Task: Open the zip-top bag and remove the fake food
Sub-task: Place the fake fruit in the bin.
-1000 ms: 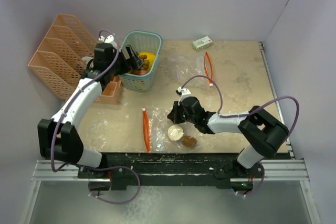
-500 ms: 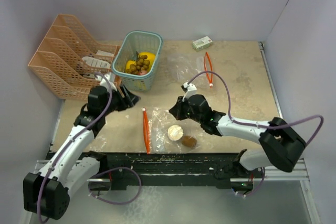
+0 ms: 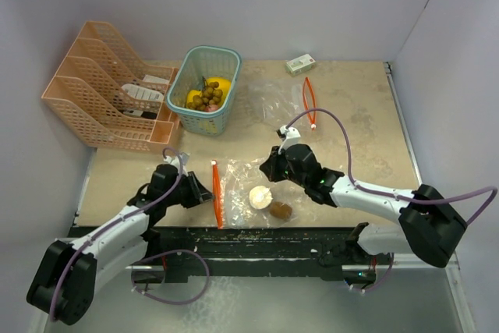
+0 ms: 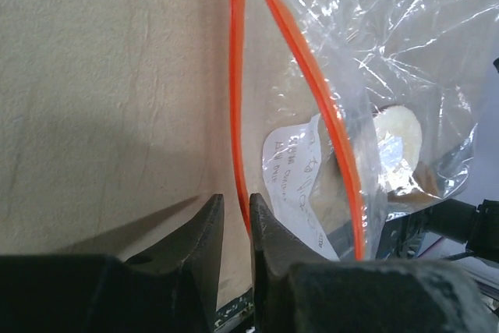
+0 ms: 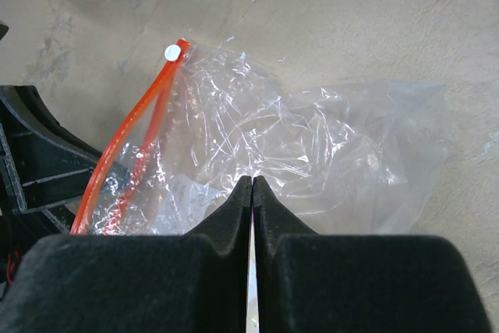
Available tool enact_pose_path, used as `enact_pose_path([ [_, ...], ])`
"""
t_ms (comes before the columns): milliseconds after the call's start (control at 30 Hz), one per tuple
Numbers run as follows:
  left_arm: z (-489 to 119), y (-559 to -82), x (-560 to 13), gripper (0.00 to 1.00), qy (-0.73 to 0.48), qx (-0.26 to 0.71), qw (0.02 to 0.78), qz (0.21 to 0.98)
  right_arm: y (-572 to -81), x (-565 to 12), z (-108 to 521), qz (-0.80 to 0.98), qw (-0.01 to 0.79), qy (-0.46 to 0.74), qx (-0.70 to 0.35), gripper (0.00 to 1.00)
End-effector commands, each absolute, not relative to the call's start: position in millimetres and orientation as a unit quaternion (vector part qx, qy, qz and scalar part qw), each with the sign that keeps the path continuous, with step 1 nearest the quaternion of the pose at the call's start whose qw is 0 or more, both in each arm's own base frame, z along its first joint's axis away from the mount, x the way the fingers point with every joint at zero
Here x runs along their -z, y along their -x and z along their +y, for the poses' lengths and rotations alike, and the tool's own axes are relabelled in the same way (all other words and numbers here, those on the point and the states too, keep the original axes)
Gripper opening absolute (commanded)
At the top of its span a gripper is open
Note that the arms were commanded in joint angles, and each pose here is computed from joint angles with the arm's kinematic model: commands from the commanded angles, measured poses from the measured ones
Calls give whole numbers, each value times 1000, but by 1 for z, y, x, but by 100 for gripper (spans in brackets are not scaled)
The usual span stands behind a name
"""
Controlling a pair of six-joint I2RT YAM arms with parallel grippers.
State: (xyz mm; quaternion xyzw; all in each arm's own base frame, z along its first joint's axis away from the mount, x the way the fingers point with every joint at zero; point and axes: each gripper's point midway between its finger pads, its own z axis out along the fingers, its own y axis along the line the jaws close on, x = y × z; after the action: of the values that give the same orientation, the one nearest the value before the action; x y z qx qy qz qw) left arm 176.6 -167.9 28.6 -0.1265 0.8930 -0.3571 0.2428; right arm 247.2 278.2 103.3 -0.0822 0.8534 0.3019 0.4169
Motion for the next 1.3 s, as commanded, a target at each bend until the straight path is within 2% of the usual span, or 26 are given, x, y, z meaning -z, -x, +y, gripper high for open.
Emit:
enact_pose_path([
  [0, -187, -199, -66, 22, 111, 408, 281, 861, -251, -109, 279, 848, 427, 79, -303, 2],
  [233, -180, -210, -86, 11, 108, 384, 307, 864, -249, -106, 273, 849, 430, 74, -298, 2],
  [400, -188, -210, -79, 5, 108, 400, 294, 862, -248, -105, 270, 849, 433, 72, -294, 3],
  [933, -205, -218, -65, 4, 111, 421, 286, 853, -250, -108, 256, 852, 445, 57, -271, 3],
  [1033, -214, -220, -61, 4, 108, 424, 283, 853, -253, -106, 248, 857, 446, 33, -258, 10],
  [1200, -242, -216, -52, 4, 87, 425, 271, 859, -256, -100, 237, 864, 442, 11, -241, 32],
  [1267, -253, -214, -50, 5, 79, 428, 267, 860, -255, -94, 234, 870, 435, 9, -233, 37],
])
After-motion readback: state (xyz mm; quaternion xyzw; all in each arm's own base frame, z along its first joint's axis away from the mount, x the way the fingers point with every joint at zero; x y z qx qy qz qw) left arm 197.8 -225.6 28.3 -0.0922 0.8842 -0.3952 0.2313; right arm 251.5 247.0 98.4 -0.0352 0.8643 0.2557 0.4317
